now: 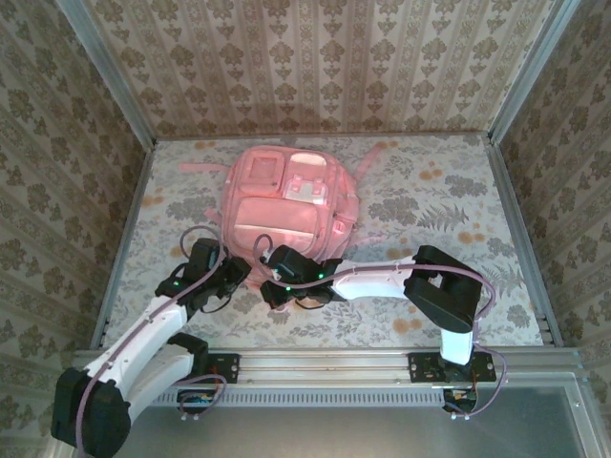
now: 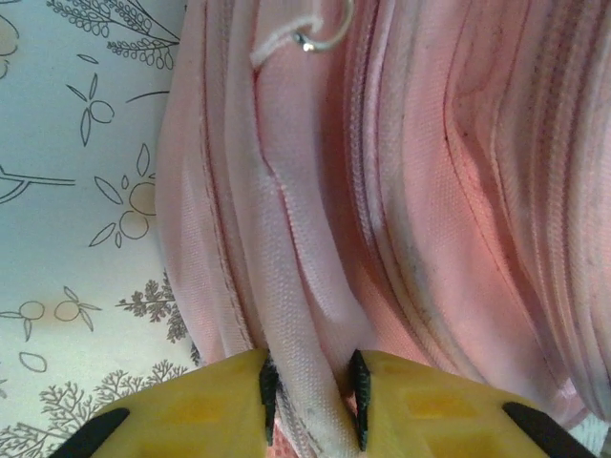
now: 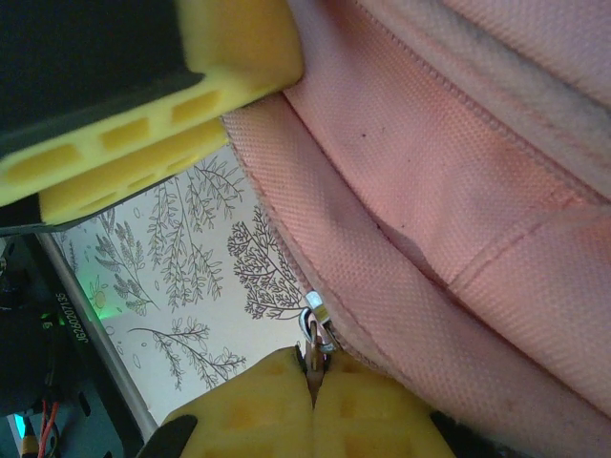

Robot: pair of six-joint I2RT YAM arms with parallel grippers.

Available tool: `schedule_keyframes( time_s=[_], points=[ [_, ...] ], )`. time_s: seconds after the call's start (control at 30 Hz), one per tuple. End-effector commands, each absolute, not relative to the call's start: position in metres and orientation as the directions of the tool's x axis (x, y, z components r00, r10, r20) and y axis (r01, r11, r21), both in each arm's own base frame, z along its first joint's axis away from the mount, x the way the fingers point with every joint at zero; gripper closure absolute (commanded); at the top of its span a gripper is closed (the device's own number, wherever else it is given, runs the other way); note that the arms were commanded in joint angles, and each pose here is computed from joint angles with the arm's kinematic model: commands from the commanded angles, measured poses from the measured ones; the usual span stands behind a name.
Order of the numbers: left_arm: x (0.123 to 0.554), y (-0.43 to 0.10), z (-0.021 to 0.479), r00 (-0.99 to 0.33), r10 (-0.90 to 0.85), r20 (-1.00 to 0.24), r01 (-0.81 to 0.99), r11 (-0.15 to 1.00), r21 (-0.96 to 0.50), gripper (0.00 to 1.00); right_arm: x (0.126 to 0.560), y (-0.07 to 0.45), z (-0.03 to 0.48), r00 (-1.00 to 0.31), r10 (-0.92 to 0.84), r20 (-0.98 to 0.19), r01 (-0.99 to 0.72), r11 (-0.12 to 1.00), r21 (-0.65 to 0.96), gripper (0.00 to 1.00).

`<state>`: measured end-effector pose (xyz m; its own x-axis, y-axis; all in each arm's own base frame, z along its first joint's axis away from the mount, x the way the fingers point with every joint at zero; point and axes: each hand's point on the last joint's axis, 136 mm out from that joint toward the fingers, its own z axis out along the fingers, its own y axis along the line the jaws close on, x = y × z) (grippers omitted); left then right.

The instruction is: Pack the student bag

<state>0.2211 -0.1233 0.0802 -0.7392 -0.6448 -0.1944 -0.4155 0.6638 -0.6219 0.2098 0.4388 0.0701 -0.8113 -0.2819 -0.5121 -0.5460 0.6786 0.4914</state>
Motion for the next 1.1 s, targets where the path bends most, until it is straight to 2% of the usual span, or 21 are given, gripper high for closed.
schedule_keyframes(
  time_s=[0.0,0.2,0.33,1.07],
  points=[
    [0.236,-0.120,0.087,-0.716,-0.644,-0.268,-0.385,0.685,-0.618,0.76,0.214,0.429,0.057,-0.819,-0.286,-0.498,-0.527,0.717,0.455,1.00],
    [0.244,-0.115,0.094,-0.706,-0.627,-0.329,-0.363,0.719,-0.592,0.95,0.211,0.410,0.055,-0.819,-0.300,-0.489,-0.519,0.751,0.409,1.00],
    [0.245,-0.113,0.094,-0.703,-0.626,-0.338,-0.363,0.724,-0.586,0.99,0.208,0.395,0.057,-0.816,-0.310,-0.487,-0.516,0.770,0.375,1.00],
    [0.252,-0.104,0.130,-0.666,-0.651,-0.365,-0.340,0.700,-0.629,1.00,0.206,0.321,0.061,-0.819,-0.302,-0.488,-0.463,0.850,0.252,1.00]
  ],
)
